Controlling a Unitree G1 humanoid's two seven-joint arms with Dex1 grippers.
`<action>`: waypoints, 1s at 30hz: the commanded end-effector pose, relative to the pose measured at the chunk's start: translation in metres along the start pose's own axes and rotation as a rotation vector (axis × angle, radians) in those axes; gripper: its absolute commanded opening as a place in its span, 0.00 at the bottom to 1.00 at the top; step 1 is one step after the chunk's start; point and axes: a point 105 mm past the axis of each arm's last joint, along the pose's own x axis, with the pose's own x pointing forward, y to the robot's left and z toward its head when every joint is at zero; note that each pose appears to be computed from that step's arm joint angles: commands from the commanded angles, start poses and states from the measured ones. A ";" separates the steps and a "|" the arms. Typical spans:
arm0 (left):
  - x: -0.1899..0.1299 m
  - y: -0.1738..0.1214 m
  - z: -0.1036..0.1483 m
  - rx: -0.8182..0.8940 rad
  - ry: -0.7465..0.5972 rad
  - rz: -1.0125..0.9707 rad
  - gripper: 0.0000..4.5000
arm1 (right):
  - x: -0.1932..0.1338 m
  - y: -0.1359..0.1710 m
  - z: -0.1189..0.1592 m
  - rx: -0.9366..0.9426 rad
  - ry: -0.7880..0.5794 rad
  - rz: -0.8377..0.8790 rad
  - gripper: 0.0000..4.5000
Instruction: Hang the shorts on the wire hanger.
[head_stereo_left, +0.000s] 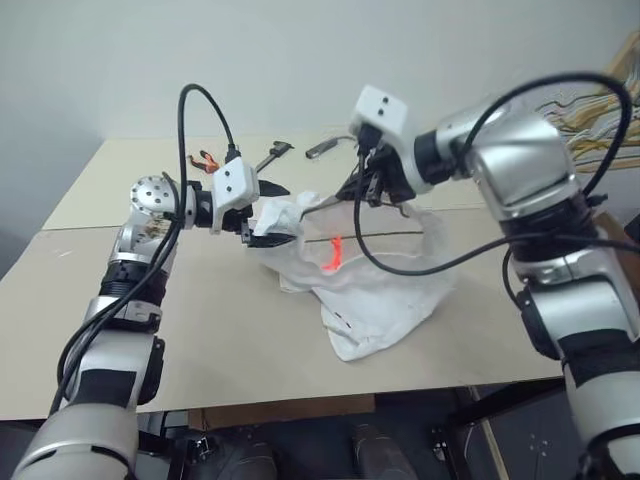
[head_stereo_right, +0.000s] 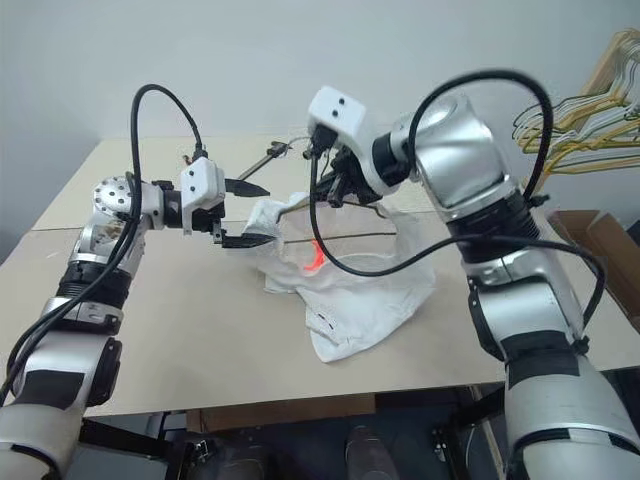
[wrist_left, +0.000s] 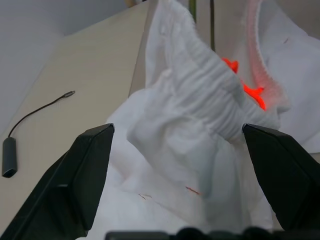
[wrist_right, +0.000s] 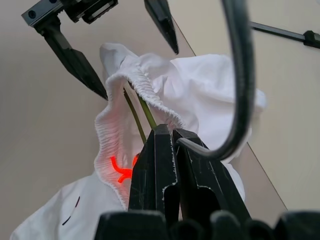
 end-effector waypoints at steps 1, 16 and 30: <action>0.000 -0.002 0.007 0.047 -0.002 -0.053 0.99 | -0.009 -0.002 0.012 -0.013 -0.011 -0.021 0.00; 0.012 0.006 0.000 0.017 0.043 -0.035 0.39 | -0.017 0.008 0.025 -0.001 -0.069 0.033 0.00; 0.002 0.000 0.000 -0.009 -0.002 -0.062 0.01 | -0.016 0.008 0.021 -0.088 -0.144 -0.026 0.00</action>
